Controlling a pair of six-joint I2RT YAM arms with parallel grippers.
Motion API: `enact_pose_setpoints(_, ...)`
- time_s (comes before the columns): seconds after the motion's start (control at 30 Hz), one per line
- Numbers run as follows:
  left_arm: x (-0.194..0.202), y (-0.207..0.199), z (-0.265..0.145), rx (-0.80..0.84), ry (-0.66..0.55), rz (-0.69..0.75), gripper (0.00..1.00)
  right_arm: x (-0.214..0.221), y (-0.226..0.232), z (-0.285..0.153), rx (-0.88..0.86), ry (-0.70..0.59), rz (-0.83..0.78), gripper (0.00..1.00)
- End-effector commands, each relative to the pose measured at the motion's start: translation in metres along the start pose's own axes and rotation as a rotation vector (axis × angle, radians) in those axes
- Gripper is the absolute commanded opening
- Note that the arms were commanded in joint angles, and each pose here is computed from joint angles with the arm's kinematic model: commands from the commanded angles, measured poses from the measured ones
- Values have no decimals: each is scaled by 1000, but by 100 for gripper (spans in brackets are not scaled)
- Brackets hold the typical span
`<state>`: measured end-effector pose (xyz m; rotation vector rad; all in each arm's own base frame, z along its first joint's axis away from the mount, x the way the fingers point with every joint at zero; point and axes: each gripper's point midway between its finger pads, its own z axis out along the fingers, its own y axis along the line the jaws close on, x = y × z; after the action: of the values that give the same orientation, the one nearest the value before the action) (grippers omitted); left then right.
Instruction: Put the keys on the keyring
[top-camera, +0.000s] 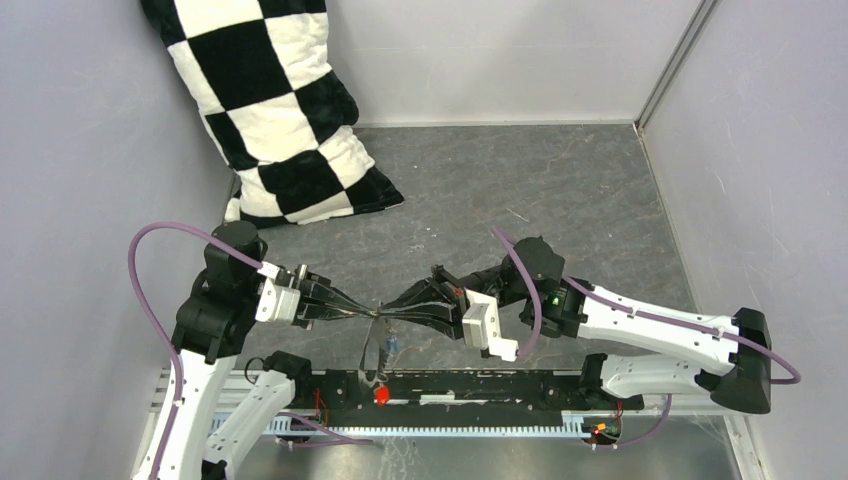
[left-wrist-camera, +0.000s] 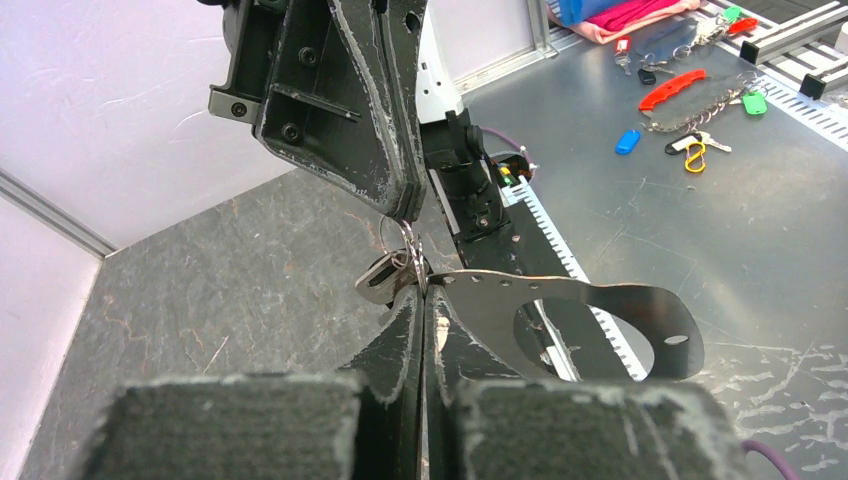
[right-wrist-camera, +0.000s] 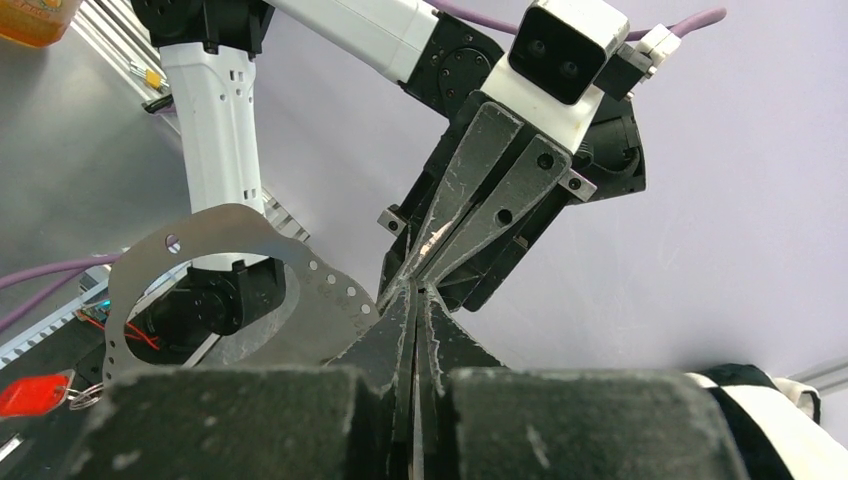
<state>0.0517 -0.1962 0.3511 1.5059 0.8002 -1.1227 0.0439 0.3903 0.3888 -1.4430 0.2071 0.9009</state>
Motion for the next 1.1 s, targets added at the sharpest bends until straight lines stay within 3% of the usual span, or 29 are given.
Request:
enact_pose_setpoints(0.0,-9,-5,1,36,-29,-12,2,-18,-16,6,8,-35,-55,1)
enact_pose_setpoints(1.07,-11,-7,1,17,-15,3,2,0,-21,15,-60,59,-62,0)
